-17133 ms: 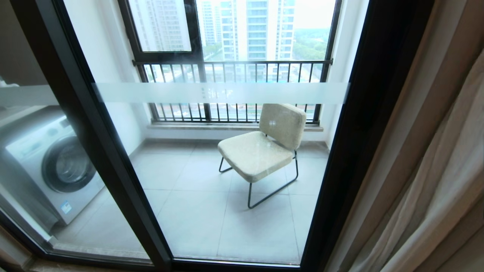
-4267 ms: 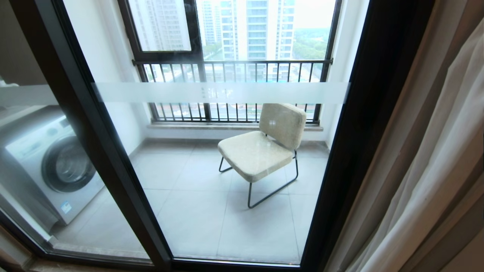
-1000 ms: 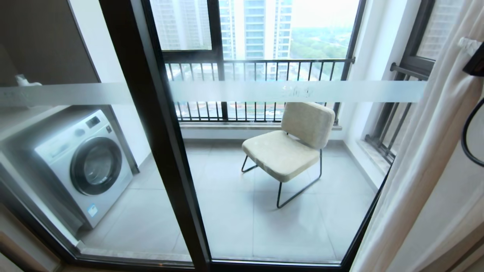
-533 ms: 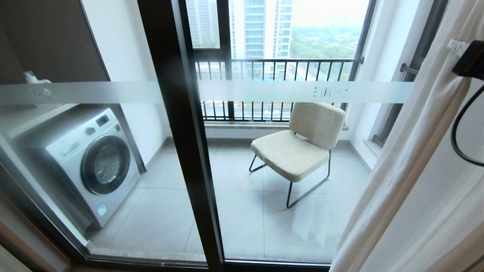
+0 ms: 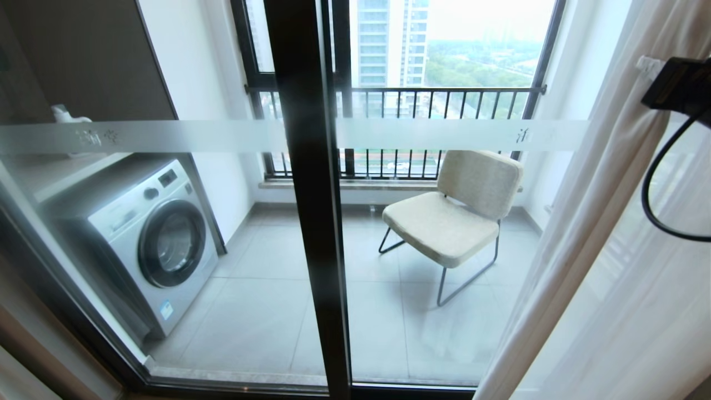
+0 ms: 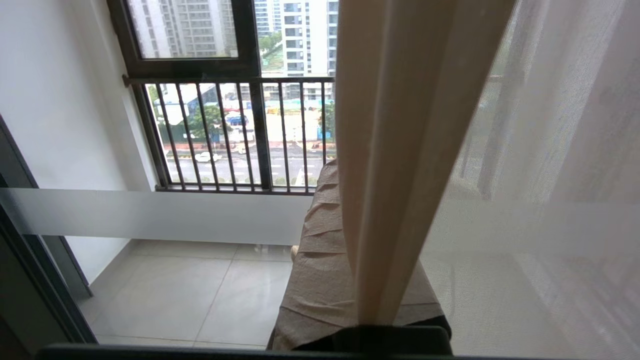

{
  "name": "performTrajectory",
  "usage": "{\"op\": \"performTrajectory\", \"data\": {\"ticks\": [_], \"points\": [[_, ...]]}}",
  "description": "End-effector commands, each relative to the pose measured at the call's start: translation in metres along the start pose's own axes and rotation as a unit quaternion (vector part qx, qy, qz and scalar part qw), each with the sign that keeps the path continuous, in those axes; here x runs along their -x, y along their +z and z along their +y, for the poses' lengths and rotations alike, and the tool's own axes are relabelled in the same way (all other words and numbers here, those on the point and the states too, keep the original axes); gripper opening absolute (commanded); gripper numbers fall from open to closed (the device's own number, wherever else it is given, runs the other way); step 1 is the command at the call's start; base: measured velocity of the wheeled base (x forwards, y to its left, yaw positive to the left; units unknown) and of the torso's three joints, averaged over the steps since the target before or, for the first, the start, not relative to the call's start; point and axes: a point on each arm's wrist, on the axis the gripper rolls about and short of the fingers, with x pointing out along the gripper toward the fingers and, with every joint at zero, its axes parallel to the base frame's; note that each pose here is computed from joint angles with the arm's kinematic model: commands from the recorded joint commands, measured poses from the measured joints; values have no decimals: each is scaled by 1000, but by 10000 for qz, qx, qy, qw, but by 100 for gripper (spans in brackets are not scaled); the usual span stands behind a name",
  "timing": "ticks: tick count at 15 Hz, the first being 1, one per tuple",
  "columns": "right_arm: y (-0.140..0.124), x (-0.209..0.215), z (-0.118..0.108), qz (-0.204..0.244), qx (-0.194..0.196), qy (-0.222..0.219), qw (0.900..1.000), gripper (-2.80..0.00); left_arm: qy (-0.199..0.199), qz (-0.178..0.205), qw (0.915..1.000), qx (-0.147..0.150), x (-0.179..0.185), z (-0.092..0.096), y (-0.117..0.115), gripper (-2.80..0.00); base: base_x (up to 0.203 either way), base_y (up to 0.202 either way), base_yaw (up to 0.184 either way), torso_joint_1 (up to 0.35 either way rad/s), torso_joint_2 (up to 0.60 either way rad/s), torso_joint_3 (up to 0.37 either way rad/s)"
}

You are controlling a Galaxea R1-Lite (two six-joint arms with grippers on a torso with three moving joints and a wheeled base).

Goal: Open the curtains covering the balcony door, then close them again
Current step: Close the inner curtains on both sides

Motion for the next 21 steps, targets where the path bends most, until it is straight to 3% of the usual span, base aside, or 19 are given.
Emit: {"op": "performTrajectory", "data": {"ticks": [1,21], "points": [[-5,-4,6,53,-26,-20,10000,-280,4,-3,10000,4,0,0,0,-280,0,193,2,1,7,0],[0,-13,6,-69,-27,-21,10000,-280,5,-3,10000,4,0,0,0,-280,0,192,1,1,2,1]]}}
